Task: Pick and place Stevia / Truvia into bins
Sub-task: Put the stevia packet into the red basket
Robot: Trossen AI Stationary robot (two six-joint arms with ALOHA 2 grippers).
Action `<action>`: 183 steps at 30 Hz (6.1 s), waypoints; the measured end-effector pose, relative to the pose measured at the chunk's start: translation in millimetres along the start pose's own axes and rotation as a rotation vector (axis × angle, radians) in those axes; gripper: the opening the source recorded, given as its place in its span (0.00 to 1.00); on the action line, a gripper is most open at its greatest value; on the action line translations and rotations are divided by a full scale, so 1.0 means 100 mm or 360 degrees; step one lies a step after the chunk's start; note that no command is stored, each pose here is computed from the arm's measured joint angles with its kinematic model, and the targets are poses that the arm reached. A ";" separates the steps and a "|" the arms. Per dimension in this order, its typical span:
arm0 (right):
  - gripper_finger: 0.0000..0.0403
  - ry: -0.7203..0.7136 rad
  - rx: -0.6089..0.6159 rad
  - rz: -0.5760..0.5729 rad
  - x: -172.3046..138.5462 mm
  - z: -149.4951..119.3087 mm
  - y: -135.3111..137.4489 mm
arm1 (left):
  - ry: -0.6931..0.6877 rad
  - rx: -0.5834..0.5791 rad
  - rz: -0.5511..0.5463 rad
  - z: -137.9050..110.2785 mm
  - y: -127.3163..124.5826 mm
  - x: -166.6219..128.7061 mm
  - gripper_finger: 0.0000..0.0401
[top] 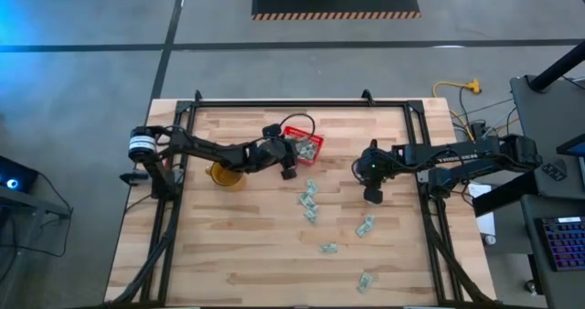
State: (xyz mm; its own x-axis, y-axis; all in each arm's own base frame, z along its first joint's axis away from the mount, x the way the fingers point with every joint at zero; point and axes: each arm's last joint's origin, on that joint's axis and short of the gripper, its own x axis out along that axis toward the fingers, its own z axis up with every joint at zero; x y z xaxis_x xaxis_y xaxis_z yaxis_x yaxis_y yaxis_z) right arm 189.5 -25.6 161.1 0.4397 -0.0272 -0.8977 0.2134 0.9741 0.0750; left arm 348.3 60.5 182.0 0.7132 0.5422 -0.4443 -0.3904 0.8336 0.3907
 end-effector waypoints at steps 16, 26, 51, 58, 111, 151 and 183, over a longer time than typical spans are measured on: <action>0.19 0.0125 0.0792 -0.0070 0.02 -0.12 0.01 | -0.0038 0.0020 -0.0082 0.10 -0.13 -0.20 0.44; 0.19 0.0190 0.0789 -0.0062 0.08 -0.25 0.18 | -0.0027 0.0029 -0.0087 0.10 -0.13 -0.22 0.44; 0.20 0.0181 0.0793 -0.0059 0.15 -0.24 0.32 | -0.0015 0.0036 -0.0090 0.09 -0.13 -0.22 0.44; 0.20 0.0257 0.0781 -0.0088 0.23 -0.26 0.34 | -0.0015 0.0036 -0.0090 0.09 -0.13 -0.22 0.44; 0.02 -0.0537 -0.0522 -0.0282 0.13 0.31 0.57 | -0.0008 0.0039 -0.0090 0.09 -0.13 -0.22 0.44; 0.03 -0.0984 -0.0013 -0.0400 0.60 1.21 -0.73 | 0.0109 0.0121 -0.0137 0.05 -0.15 -0.32 0.44; 0.26 -0.0258 -0.0193 0.0040 -0.08 0.38 -0.17 | -0.0061 0.0132 -0.0849 0.05 -0.47 -0.39 0.44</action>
State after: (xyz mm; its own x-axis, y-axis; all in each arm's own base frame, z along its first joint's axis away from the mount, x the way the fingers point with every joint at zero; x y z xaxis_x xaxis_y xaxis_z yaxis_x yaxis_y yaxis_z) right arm 216.0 -50.8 183.4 0.5805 -0.0286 -0.8138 0.0981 0.9946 0.0350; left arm 341.4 -0.8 184.7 0.8211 0.0403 -0.5693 0.0781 0.9802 0.1820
